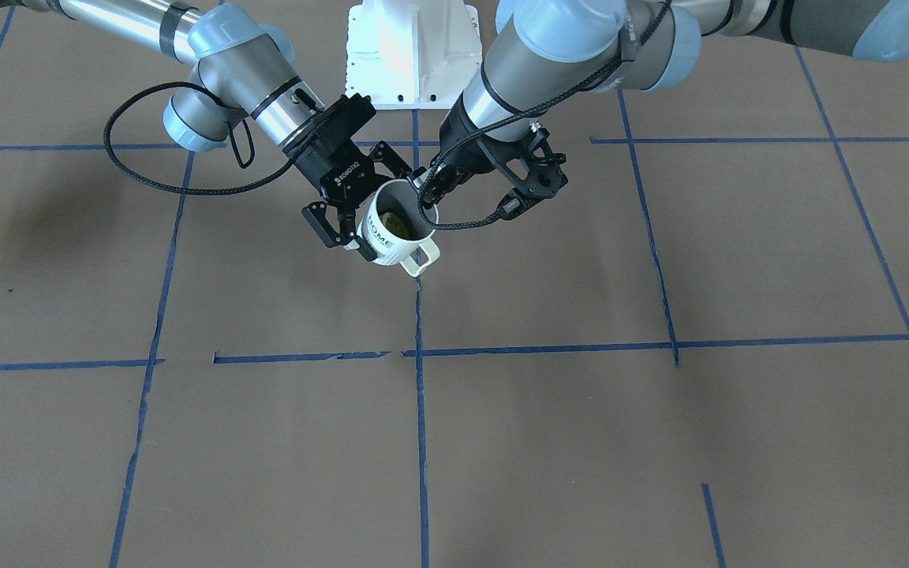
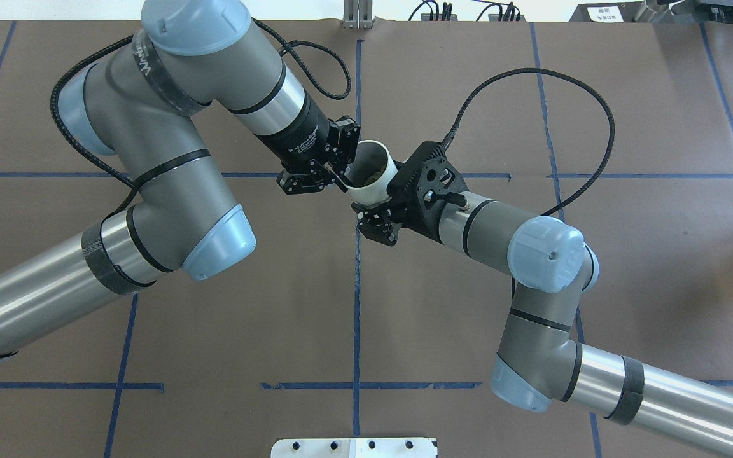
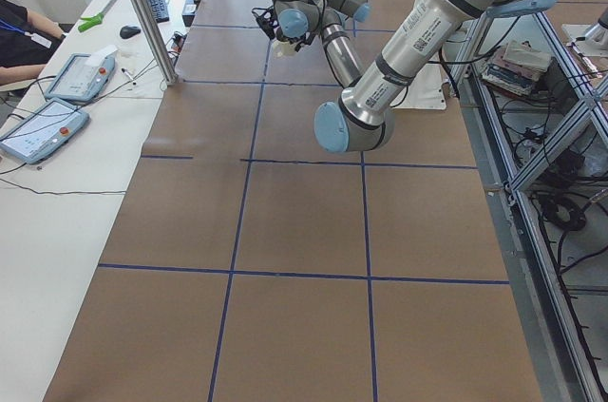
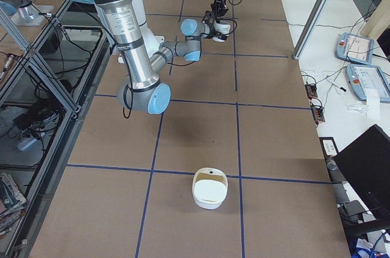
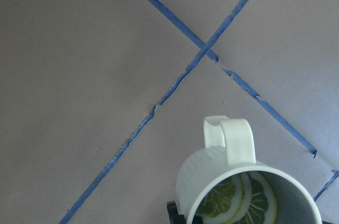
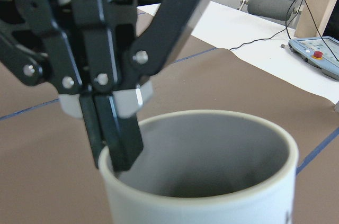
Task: Left arm hands cup to right arm to dump lemon
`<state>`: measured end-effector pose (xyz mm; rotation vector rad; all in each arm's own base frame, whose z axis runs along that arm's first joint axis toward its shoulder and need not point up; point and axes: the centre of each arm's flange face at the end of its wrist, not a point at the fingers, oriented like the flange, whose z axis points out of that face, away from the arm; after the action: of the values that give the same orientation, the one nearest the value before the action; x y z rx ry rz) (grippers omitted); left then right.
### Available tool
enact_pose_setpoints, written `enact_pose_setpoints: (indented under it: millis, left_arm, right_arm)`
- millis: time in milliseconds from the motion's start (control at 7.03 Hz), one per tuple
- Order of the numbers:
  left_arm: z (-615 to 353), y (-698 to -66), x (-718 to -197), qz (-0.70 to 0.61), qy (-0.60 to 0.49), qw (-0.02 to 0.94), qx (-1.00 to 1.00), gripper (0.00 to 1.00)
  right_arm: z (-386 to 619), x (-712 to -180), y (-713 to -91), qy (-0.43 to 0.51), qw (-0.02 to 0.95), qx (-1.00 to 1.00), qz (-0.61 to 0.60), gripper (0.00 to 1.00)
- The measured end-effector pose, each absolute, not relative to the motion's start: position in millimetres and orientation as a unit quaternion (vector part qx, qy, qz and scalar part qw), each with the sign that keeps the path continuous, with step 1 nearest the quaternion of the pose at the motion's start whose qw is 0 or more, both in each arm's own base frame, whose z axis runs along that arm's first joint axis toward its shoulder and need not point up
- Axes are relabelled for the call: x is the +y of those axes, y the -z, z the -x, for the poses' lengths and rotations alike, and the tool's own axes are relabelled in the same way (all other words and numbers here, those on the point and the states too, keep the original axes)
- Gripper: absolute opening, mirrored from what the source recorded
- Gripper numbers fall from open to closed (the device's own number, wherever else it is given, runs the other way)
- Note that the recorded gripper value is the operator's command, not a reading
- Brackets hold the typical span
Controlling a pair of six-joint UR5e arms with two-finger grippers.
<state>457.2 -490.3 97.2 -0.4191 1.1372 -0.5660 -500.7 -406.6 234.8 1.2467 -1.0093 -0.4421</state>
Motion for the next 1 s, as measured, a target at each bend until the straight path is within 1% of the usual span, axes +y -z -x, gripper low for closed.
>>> enact_pose_setpoints:
  millis: [142,284,427,711,853,996]
  left_arm:
    - [-457,-97,-490,0.193,0.261,0.784,0.530,0.28]
    - [-456,-97,-490,0.192,0.259,0.783,0.532,0.99]
    - [-456,-97,-490,0.189,0.255,0.782,0.536,1.00]
    - [-439,-96,-502,0.186,0.254,0.778,0.544,1.00]
    - [-419,-96,-514,0.194,0.252,0.774,0.548,1.00]
    - [-402,-104,-524,0.199,0.243,0.775,0.549,1.00]
  right_arm:
    - [501,-407,-235,0.196,0.674,-0.448,-0.554,0.50]
    - [500,-407,-234,0.194,0.674,-0.447,-0.555,0.41]
    - [500,-407,-234,0.193,0.674,-0.446,-0.556,0.38]
    - [499,-408,-237,0.193,0.675,-0.445,-0.555,0.38]
    - [499,-408,-239,0.194,0.677,-0.444,-0.555,0.34]
    - [499,-408,-240,0.194,0.677,-0.443,-0.554,0.28]
